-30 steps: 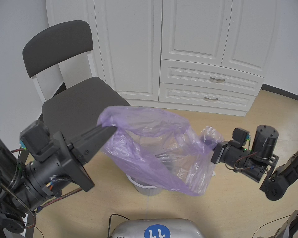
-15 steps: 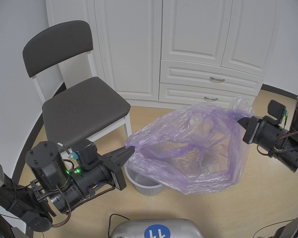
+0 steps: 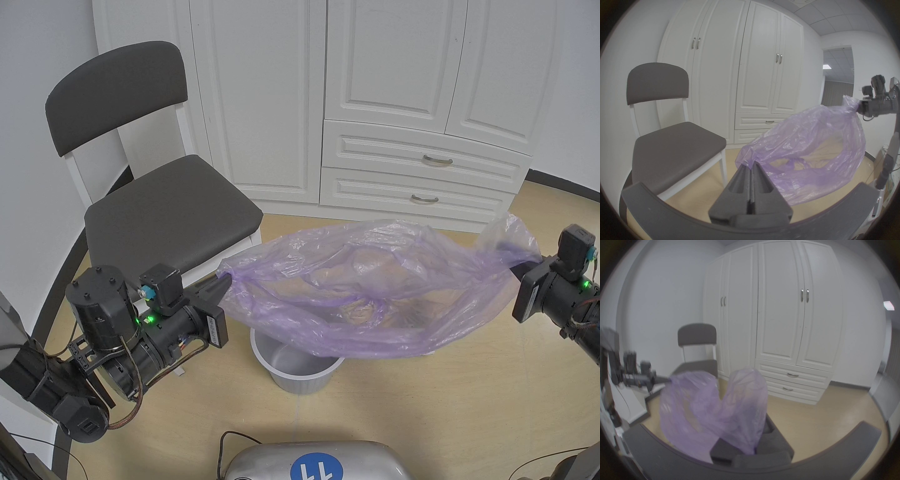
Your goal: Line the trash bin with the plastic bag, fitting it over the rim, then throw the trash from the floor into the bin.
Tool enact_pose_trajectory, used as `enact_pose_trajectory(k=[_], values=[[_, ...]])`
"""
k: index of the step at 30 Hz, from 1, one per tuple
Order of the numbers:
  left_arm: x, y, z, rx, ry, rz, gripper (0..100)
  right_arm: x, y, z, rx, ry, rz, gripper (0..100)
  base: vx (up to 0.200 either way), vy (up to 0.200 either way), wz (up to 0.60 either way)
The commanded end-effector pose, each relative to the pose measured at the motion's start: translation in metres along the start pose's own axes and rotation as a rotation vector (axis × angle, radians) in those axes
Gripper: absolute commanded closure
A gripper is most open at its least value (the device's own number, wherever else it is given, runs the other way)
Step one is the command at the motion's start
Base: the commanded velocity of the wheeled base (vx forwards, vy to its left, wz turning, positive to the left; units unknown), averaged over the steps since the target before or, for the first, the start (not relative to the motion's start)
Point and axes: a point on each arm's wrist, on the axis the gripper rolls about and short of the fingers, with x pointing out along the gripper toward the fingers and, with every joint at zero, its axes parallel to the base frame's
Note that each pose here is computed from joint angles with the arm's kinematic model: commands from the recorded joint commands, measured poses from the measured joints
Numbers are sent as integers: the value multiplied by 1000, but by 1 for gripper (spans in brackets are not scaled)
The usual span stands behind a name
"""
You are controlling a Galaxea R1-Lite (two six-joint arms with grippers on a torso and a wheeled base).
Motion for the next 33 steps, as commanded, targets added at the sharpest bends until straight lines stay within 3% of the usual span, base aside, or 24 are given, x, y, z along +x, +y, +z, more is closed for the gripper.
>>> enact_pose_trajectory(k=[1,6,11,28,33], values=[[5,15,5,0,-20,56,100,0,-10,-24,-96,94,-76,100,0,0,0],[6,20,7,-1,-30,77,100,4,-19,-46,-224,198,-126,100,0,0,0],[8,25,6,16,-26,94,100,13,-27,-60,-274,280,-169,100,0,0,0],[14,35,7,18,-29,170,100,26,-37,-66,-269,327,-236,100,0,0,0],[15,40,3,27,7,184,100,29,-37,-75,-283,369,-229,100,0,0,0]])
